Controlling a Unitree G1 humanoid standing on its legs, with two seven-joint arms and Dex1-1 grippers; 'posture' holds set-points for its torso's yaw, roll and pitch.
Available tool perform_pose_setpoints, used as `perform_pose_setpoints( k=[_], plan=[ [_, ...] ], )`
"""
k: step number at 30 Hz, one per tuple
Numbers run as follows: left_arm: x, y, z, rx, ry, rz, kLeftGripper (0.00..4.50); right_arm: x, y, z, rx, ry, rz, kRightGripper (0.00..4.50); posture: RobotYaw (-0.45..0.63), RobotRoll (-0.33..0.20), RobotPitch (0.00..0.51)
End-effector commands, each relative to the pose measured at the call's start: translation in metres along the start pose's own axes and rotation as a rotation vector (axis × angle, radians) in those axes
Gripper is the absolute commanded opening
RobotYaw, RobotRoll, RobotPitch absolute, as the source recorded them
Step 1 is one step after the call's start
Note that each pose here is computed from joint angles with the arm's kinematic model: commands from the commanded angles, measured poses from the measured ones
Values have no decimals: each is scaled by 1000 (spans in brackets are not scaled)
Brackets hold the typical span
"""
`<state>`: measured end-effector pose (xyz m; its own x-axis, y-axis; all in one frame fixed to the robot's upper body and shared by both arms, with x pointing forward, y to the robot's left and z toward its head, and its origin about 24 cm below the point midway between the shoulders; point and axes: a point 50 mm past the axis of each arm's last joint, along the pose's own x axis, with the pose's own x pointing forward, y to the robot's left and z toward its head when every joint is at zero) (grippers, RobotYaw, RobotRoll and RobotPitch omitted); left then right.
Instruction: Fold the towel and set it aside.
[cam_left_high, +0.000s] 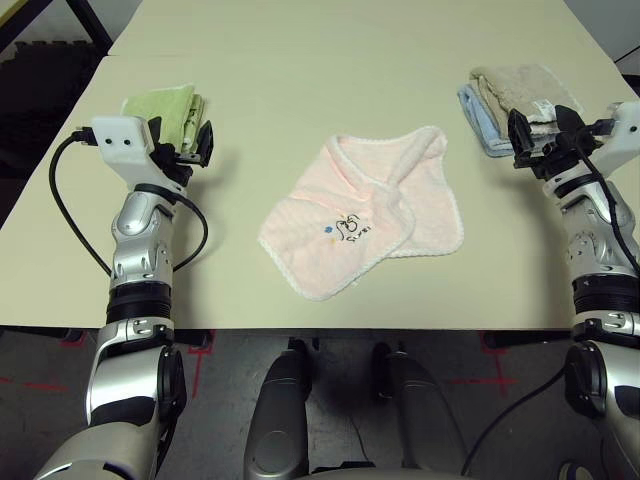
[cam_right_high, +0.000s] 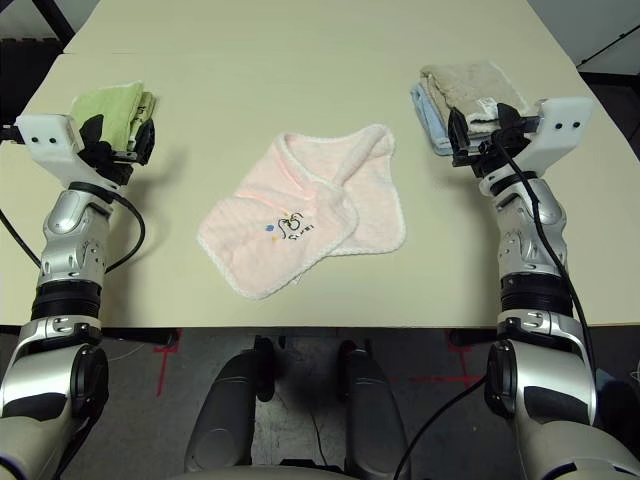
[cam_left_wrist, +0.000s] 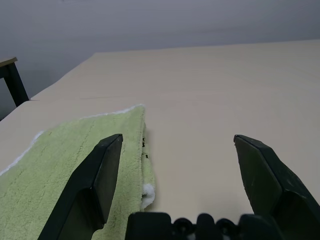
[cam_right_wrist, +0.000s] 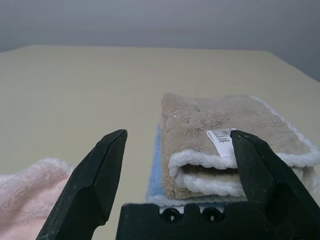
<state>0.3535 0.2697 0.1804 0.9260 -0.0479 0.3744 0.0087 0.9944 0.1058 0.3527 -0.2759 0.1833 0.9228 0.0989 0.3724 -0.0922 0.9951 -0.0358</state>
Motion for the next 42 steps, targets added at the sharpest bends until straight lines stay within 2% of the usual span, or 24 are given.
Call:
perform_pose_setpoints(
  k=[1,12,25,30,37,42],
  plan=[
    [-2,2,-4,15,17,-4,4500,-5,0,-4,-6,10,-14,4483,20,0,250],
    [5,4,5,13,-2,-32,4500,-7,-2,-5,14,8,-46,4483,29,0,245],
    [12,7,14,-48,122,-395,4500,1,3,-2,21,13,14,4483,94,0,261],
    [9,2,13,-35,211,-592,4500,13,15,-3,46,77,124,4483,93,0,265],
    [3,-5,7,43,260,-739,4500,38,17,21,-7,140,295,4483,102,0,261],
    [1,-14,9,57,256,-881,4500,54,18,28,-28,214,325,4483,111,0,274]
  ],
)
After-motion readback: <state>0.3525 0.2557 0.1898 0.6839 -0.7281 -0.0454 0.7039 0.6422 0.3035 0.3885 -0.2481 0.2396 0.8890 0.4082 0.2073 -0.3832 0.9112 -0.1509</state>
